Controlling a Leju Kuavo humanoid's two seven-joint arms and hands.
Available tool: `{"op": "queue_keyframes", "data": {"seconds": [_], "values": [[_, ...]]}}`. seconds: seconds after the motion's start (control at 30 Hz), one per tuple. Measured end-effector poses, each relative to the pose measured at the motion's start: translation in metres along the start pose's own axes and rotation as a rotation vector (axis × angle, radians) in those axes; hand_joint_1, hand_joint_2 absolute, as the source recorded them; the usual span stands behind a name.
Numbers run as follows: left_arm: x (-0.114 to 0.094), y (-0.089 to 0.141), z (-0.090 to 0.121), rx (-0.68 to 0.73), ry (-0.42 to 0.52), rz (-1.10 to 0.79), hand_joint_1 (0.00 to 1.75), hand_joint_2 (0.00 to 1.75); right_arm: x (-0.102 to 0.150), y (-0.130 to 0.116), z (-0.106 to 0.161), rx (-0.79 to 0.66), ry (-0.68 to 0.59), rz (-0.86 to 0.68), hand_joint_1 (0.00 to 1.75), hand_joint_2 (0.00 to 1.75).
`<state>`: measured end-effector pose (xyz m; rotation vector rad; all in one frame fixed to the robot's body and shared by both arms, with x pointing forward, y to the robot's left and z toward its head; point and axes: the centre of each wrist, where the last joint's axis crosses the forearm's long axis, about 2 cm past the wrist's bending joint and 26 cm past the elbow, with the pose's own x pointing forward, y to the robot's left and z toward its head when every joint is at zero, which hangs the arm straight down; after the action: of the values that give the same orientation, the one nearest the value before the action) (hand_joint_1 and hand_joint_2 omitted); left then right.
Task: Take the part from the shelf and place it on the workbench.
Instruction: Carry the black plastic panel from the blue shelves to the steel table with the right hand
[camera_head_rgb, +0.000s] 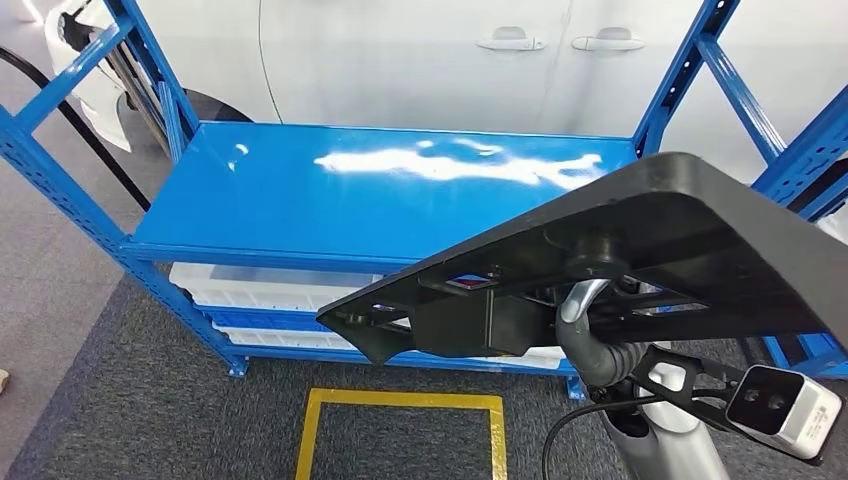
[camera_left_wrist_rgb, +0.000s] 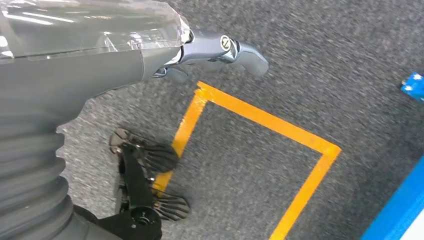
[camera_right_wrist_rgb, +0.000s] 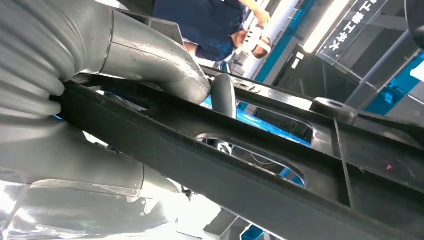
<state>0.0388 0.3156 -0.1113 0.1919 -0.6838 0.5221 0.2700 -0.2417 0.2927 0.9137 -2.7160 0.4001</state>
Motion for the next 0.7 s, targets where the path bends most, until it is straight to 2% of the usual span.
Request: {"op": "queue_keyframes", "data": {"seconds": [0.2, 0.7], "values": [[-0.0014, -0.0025, 0.0010, -0.004, 0.005, 0.002, 0.00, 1.75, 0.0027, -0.0023, 0.0076, -0.008, 0.014, 0.000, 1.75, 1.75], [-0.0055, -0.0038, 0.0039, 0.007, -0.001, -0.004, 0.00, 1.75, 0.0028, -0.0069, 0.0020, 0.031, -0.010, -0.086, 1.75, 1.75]]}}
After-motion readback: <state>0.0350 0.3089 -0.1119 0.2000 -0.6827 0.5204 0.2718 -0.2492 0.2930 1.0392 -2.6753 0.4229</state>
